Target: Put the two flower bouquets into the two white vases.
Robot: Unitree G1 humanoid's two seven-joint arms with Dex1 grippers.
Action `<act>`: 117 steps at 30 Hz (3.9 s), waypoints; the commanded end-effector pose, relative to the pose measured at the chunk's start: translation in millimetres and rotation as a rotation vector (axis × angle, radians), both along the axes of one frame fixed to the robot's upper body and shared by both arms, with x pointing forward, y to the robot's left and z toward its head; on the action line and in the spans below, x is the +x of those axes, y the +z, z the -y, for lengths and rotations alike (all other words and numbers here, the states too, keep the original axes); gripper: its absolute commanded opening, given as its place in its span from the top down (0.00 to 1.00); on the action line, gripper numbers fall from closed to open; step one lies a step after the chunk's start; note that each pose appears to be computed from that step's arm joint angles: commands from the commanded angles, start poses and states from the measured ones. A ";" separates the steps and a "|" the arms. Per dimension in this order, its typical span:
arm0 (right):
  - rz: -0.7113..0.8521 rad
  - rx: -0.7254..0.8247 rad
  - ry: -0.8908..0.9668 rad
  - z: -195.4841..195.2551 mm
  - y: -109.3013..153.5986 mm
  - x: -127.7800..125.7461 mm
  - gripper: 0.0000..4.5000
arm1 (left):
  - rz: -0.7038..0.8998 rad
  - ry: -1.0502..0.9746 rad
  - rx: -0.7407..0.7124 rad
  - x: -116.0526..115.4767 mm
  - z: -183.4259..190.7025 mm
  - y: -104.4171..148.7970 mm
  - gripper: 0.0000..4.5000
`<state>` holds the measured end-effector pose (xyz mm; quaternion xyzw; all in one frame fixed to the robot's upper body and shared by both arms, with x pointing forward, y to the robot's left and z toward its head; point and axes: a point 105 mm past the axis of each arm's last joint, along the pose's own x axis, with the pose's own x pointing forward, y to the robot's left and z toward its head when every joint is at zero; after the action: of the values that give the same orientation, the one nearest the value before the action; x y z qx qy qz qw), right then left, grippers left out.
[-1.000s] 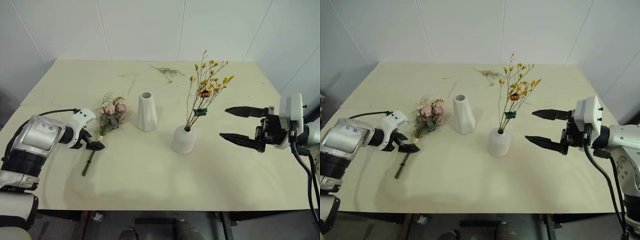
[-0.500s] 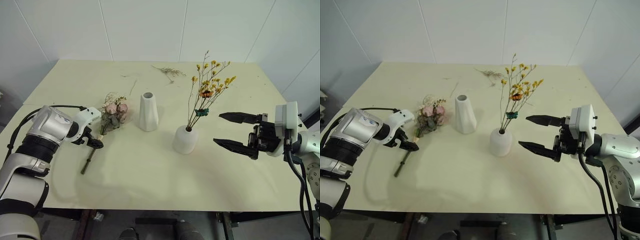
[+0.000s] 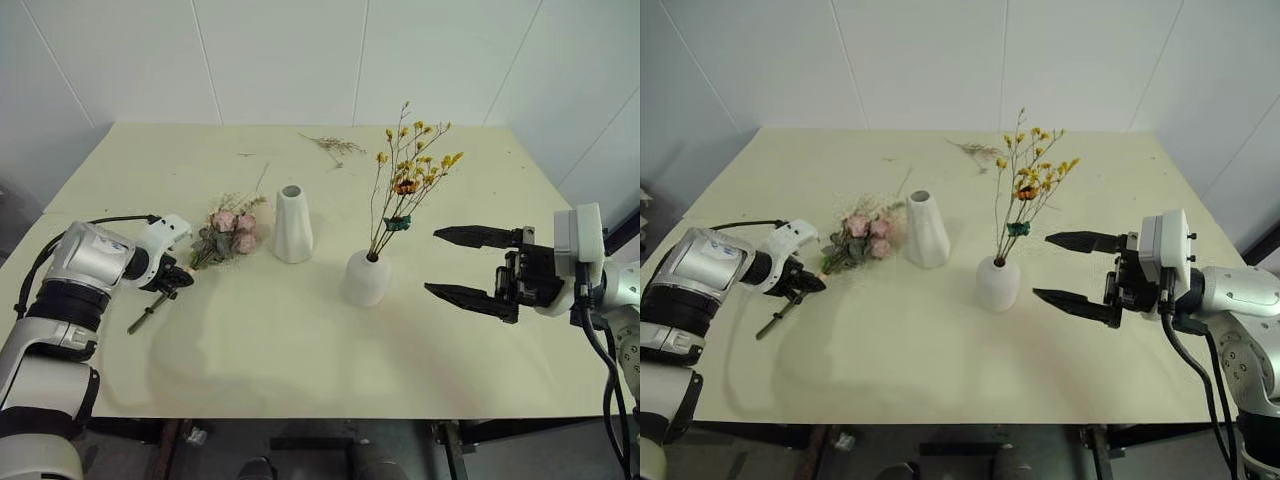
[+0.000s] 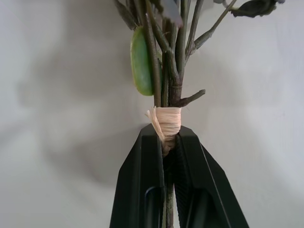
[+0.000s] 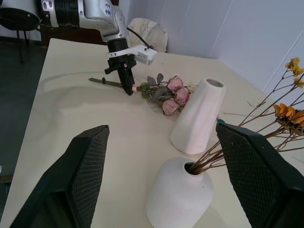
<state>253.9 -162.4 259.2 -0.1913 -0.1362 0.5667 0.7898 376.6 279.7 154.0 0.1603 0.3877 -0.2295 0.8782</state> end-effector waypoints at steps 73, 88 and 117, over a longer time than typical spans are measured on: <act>0.070 0.040 -0.234 17.3 -5.0 -2.4 0.16 | 1.065 -0.557 -1.113 42.7 179.9 186.2 1.00; 0.068 0.065 -0.246 14.3 -8.1 -4.4 0.16 | 1.041 -0.556 -1.043 45.4 182.6 159.6 1.00; 0.070 0.092 -0.254 9.7 -8.1 -6.0 0.16 | 1.052 -0.467 -1.024 53.5 192.6 143.5 1.00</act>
<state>255.1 -175.1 241.4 -0.1850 -0.1404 0.4491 0.8628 433.2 91.4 283.5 -0.1180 -0.2598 -0.4459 0.8484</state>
